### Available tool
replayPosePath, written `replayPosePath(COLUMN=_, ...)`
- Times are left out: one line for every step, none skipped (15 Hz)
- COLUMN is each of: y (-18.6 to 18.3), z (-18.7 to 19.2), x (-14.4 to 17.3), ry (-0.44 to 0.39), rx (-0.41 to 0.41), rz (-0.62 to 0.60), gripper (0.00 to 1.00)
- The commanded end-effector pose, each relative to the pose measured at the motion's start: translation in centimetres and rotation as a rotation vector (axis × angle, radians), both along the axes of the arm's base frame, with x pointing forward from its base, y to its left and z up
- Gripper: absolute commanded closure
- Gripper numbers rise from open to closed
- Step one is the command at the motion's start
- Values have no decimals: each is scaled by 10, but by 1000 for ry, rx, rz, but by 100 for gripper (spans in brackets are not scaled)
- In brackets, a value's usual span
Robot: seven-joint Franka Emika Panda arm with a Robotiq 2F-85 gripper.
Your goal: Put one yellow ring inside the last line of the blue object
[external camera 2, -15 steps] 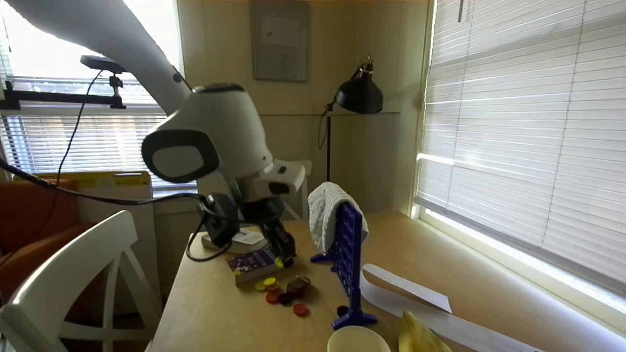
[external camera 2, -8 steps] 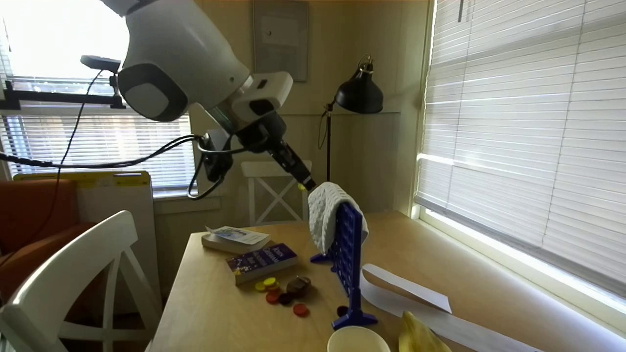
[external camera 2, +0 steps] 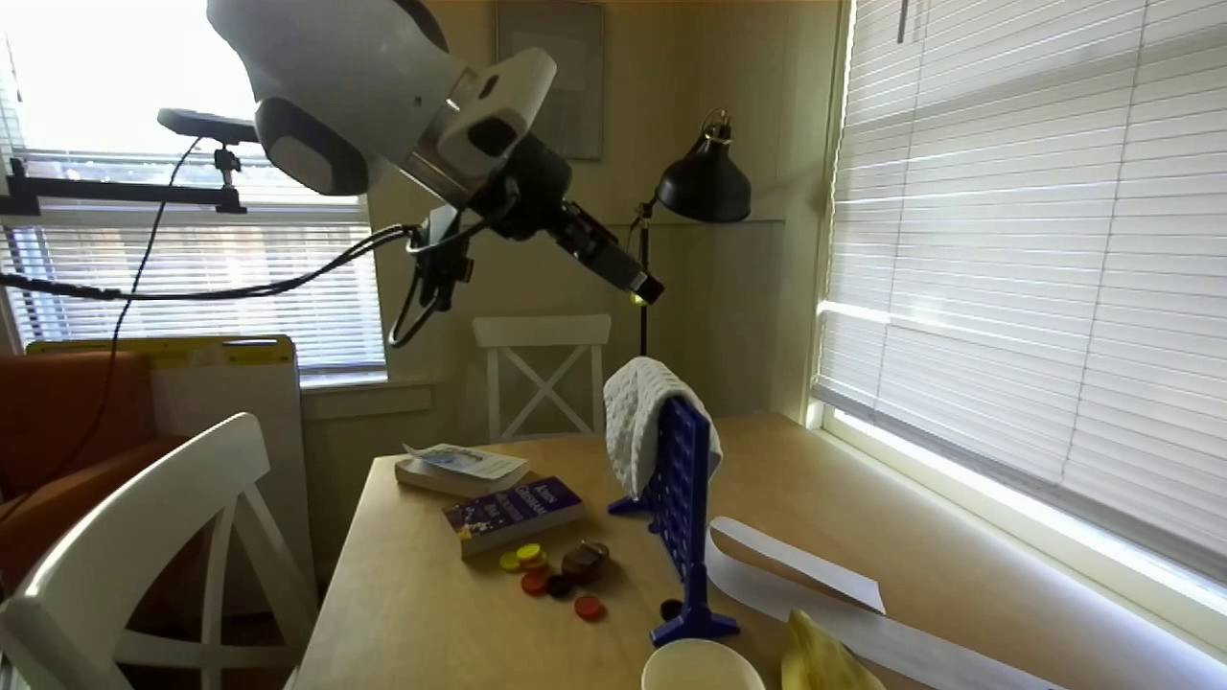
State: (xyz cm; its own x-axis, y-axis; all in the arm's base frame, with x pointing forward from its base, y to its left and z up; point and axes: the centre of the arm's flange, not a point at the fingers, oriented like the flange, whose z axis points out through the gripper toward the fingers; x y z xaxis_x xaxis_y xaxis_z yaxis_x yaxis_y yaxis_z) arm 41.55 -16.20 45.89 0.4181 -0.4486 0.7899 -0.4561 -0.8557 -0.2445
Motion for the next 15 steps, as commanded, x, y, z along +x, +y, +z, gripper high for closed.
replayPosePath(y=-11, z=-60, x=21, ry=-26, rx=-43, rz=-43, gripper=89)
replayPosePath(y=-13, z=-66, x=23, ry=-16, rx=-53, rz=-51, gripper=89)
replayPosePath(y=-14, z=-71, x=26, ry=-8, rx=-65, rz=-58, gripper=89)
replayPosePath(y=-15, z=-76, x=28, ry=2, rx=-75, rz=-63, gripper=89)
replayPosePath(y=-16, z=-79, x=33, ry=8, rx=-89, rz=-62, gripper=89)
replayPosePath(y=-17, z=-82, x=37, ry=11, rx=-97, rz=-62, gripper=89)
replayPosePath(y=-17, z=-86, x=41, ry=13, rx=-101, rz=-61, gripper=89)
replayPosePath(y=-15, z=-91, x=46, ry=16, rx=-105, rz=-61, gripper=89)
replayPosePath(y=-13, z=-97, x=50, ry=22, rx=-113, rz=-61, gripper=89)
replayPosePath(y=-11, z=-104, x=53, ry=29, rx=-124, rz=-61, gripper=89)
replayPosePath(y=-8, z=-113, x=55, ry=36, rx=-131, rz=-59, gripper=89)
replayPosePath(y=-6, z=-121, x=56, ry=34, rx=-138, rz=-60, gripper=89)
replayPosePath(y=-5, z=-126, x=58, ry=36, rx=-145, rz=-65, gripper=89)
replayPosePath(y=16, z=-74, x=59, ry=53, rx=-126, rz=-50, gripper=64)
replayPosePath(y=18, z=-85, x=61, ry=57, rx=-131, rz=-54, gripper=64)
